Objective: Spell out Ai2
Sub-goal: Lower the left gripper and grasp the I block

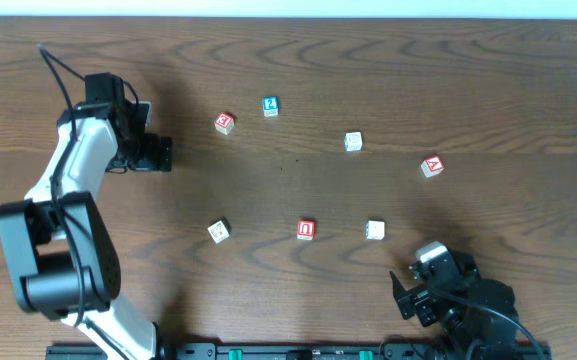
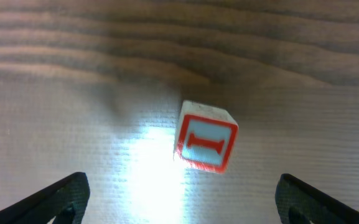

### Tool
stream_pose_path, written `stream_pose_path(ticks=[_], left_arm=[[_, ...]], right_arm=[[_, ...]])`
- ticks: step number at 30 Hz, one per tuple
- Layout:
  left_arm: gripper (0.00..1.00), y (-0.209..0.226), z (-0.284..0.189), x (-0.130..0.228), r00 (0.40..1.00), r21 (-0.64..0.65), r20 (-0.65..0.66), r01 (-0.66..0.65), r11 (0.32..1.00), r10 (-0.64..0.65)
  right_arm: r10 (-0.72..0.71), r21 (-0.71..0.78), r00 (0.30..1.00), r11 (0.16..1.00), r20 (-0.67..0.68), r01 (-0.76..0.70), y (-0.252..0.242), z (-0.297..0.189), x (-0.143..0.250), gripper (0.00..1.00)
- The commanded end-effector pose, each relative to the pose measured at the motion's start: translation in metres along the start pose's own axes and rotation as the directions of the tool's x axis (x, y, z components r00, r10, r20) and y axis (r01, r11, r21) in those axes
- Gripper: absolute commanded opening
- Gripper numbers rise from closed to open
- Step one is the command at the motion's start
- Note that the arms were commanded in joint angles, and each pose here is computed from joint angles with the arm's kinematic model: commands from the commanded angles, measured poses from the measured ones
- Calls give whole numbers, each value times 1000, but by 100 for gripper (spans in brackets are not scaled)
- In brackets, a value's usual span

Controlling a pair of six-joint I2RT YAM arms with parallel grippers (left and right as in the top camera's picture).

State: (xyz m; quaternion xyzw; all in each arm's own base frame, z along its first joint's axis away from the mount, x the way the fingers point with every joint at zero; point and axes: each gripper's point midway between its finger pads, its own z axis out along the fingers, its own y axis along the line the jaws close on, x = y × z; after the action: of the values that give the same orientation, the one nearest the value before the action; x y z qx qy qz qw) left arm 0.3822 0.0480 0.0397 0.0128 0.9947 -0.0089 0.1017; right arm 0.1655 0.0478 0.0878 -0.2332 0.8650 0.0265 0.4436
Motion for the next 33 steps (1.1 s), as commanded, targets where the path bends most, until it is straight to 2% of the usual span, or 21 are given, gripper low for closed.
stream_pose_path(ticks=[1,3,8,13,17,21,27,29,33], left_arm=[[100,-5,6,-8,995,4,-19,-99,995,99],[100,-8,9,-9,991,-5,-32,-128,992,127],[81,-14,23,-5,984,-7,-71,-163,987,162],[69,-13,29,-2,983,-6,-90,-162,987,161],[66,-6,29,-1,982,-49,-101,-166,985,161],[57,-5,29,-4,983,-53,-90,-166,985,161],[50,-5,29,-11,985,-60,-60,-165,984,161],[44,-4,29,-13,986,-62,-53,-161,985,157],[41,-4,29,-14,987,-62,-51,-157,986,154]], right_arm=[[-4,-5,1000,1000,-9,4,1,2,4,99],[-4,-6,1000,1000,-8,4,1,2,4,99],[-4,-6,1000,1000,-8,4,1,2,4,99],[-4,-6,1000,1000,-8,4,1,2,4,99],[-4,-5,1000,1000,-9,4,1,2,4,99],[-4,-5,1000,1000,-9,4,1,2,4,99],[-4,-5,1000,1000,-9,4,1,2,4,99],[-4,-5,1000,1000,-9,4,1,2,4,99],[-4,-6,1000,1000,-8,4,1,2,4,99]])
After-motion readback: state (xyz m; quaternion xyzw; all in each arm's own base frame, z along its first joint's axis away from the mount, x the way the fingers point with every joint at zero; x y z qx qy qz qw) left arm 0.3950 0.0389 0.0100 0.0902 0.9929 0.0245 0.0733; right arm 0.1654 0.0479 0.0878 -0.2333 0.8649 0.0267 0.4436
